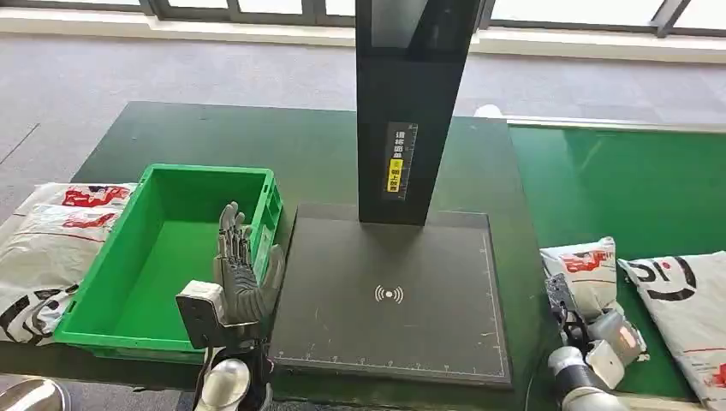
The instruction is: Moved the parcel from conveyor to table for the left to box.
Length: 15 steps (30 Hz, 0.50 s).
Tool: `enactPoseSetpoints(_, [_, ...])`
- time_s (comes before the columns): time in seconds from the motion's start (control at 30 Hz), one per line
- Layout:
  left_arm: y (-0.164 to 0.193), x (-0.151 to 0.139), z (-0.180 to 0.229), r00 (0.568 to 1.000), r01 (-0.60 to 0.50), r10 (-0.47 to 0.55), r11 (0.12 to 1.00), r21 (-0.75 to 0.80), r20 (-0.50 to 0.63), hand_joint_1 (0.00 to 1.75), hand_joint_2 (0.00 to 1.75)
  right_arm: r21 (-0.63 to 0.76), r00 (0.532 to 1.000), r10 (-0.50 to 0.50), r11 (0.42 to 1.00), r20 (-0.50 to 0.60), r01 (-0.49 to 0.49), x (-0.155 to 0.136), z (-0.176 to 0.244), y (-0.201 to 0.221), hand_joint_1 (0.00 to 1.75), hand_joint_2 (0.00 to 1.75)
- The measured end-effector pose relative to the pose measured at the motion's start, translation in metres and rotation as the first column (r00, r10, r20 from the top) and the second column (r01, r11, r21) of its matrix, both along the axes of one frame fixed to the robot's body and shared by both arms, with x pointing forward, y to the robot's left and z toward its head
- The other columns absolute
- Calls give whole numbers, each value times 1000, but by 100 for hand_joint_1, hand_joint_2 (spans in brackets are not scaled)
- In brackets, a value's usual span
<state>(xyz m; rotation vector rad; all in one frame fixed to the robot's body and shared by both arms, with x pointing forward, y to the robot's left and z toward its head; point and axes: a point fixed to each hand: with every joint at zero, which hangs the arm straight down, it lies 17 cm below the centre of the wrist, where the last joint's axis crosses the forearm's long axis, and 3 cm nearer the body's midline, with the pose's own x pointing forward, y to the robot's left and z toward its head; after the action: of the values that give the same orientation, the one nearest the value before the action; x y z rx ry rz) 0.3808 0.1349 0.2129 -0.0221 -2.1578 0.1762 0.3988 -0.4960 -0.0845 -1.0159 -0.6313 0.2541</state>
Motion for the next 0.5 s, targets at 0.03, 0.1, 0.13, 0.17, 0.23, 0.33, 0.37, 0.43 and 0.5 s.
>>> enactPoseSetpoints(0.03, [0,0,0,1000,-1,1,1000,0,0,0,175,-5,1000,0,1000,3,0,0,1,-1,175,175])
enactPoseSetpoints(0.1, [1,0,0,1000,-3,3,1000,0,0,0,175,-16,1000,-2,1000,11,2,1,4,-2,175,175])
enactPoseSetpoints(0.13, [1,0,0,1000,-4,4,1000,0,-1,0,175,-21,1000,-3,1000,15,3,2,5,-3,175,175])
enactPoseSetpoints(0.17, [1,0,0,1000,-3,3,1000,0,0,0,175,-24,1000,-4,1000,18,4,2,6,-3,175,175])
enactPoseSetpoints(0.23, [1,0,0,1000,-5,5,1000,1,-1,0,175,-38,999,-4,999,34,5,3,9,-5,175,175])
enactPoseSetpoints(0.33, [1,0,0,1000,-7,7,1000,1,-1,0,175,-49,999,-3,999,46,5,4,12,-6,175,175])
enactPoseSetpoints(0.37, [1,0,0,1000,-7,7,1000,1,-1,0,175,-49,999,-3,999,46,6,4,12,-6,175,175])
enactPoseSetpoints(0.43, [1,0,0,1000,-8,8,1000,1,-1,0,175,-73,997,0,997,74,5,6,18,-8,175,175])
enactPoseSetpoints(0.5, [2,0,0,1000,-12,12,1000,1,-2,0,175,-132,991,22,991,132,-4,9,32,-12,175,175])
